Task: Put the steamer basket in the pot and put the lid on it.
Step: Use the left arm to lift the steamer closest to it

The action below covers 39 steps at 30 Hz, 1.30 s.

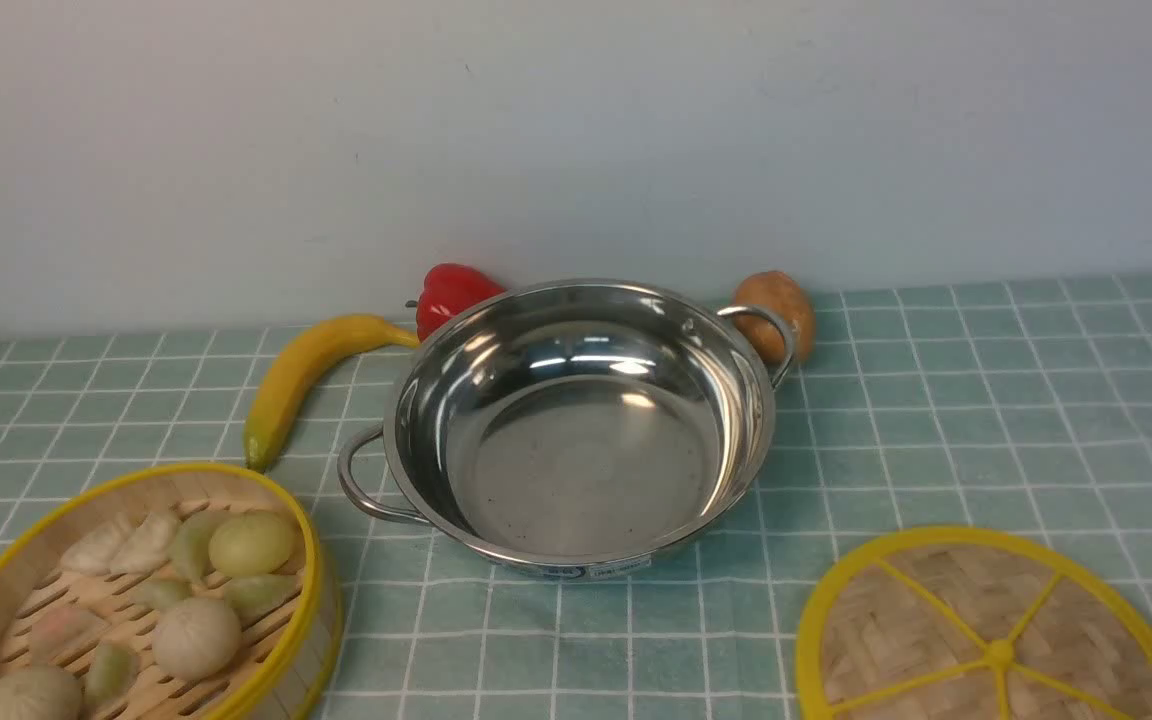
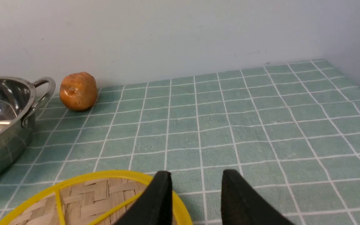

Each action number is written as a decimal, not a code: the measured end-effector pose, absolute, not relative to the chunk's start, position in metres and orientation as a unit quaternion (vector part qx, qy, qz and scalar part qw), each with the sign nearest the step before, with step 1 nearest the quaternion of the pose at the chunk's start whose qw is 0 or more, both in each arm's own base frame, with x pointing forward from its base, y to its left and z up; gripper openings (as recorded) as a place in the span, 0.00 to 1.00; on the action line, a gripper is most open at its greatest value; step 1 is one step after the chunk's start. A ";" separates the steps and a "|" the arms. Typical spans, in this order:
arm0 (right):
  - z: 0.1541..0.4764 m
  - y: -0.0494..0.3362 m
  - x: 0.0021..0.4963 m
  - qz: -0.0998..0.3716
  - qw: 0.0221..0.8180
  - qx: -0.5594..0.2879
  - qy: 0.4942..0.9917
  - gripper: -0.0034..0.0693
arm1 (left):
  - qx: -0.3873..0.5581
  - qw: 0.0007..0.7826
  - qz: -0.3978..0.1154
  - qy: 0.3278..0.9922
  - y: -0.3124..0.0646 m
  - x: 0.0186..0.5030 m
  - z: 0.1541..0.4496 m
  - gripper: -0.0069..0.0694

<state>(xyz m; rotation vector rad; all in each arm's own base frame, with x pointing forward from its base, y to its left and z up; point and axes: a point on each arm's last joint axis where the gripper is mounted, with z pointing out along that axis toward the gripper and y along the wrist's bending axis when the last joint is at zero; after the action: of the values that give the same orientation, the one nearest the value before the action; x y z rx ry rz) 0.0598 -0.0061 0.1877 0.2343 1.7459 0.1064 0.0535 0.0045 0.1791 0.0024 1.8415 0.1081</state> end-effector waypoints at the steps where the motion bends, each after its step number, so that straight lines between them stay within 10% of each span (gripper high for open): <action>1: 0.188 -0.006 0.060 0.047 0.635 0.103 0.764 0.38 | 0.001 0.604 0.047 0.796 0.004 0.053 0.179 0.41; 30: 0.188 -0.006 0.060 0.047 0.635 0.103 0.764 0.38 | -0.001 0.606 0.045 0.794 0.004 0.054 0.180 0.41; 39: 0.188 -0.006 0.060 0.047 0.635 0.103 0.764 0.38 | -0.131 0.700 -0.100 0.694 0.002 0.057 0.203 0.41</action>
<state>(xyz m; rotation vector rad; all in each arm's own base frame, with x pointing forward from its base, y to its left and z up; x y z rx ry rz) 0.0598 -0.0061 0.1877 0.2343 1.7459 0.1064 0.0568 0.0019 0.2034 -0.2917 1.5467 -0.2216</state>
